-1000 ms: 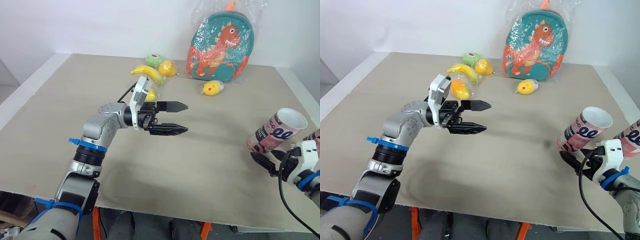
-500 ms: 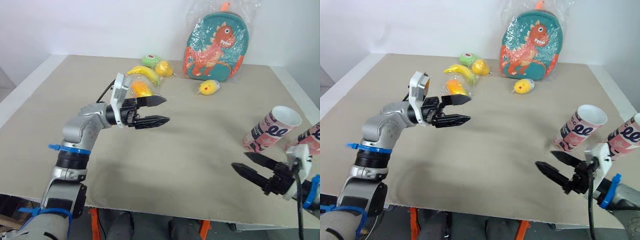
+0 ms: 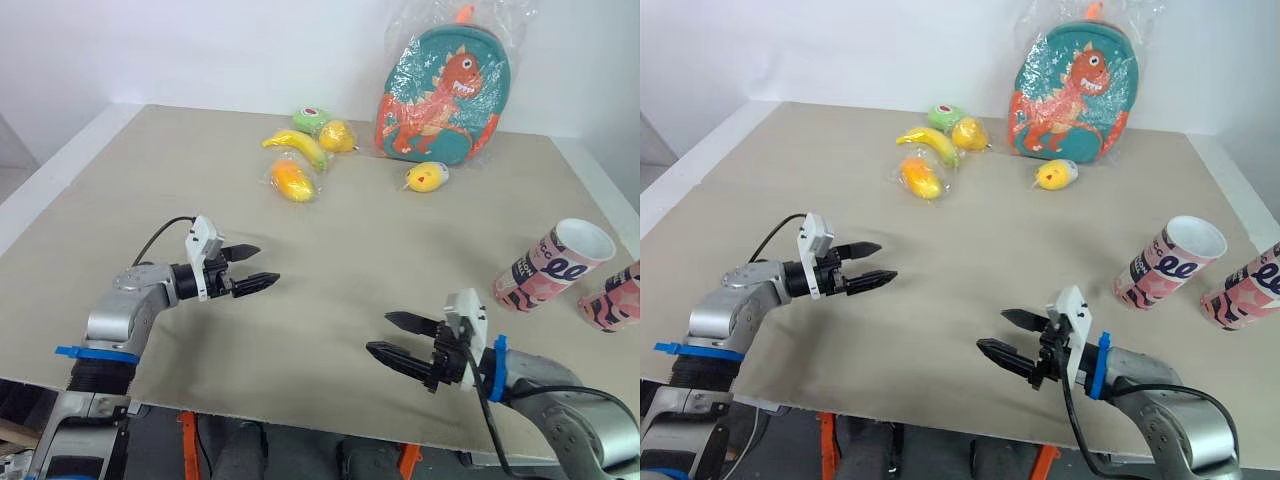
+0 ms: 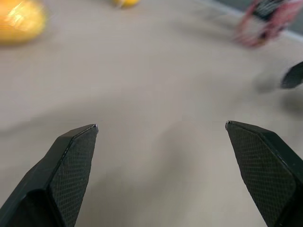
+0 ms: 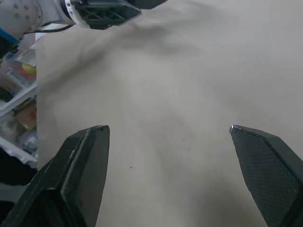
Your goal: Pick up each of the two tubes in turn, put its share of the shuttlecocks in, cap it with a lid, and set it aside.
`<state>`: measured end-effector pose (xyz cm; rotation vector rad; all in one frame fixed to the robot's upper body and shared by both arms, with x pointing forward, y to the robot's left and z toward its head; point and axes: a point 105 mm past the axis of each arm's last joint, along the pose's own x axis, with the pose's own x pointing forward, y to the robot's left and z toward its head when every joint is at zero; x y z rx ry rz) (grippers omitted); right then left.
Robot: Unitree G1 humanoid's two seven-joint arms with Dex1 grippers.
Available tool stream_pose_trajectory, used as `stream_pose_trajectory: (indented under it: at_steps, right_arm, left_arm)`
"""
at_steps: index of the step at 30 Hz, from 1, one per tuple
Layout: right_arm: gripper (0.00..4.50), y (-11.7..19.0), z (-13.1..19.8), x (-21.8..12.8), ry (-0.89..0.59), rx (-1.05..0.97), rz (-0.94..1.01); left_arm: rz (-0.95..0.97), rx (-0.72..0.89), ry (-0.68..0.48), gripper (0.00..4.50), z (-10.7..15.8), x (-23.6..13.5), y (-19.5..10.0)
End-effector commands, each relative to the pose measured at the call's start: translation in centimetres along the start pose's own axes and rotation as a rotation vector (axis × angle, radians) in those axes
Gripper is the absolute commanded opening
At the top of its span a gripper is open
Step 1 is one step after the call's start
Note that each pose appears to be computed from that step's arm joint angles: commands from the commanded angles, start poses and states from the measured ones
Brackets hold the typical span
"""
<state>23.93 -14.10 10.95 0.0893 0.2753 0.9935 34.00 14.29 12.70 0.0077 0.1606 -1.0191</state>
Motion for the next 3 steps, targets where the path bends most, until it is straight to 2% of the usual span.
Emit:
stream_pose_trajectory:
  at_steps: [1, 3]
  right_arm:
    - [4.35, -0.19, 0.42, 0.21, -0.018, -0.029, 0.01]
    - [4.35, -0.5, 0.16, 0.33, -0.012, -0.035, 0.002]
  left_arm:
    - [-0.008, 0.038, -0.037, 4.5, 1.03, -0.31, -0.36]
    - [-0.031, 0.033, -0.042, 4.5, 1.0, -0.25, -0.8]
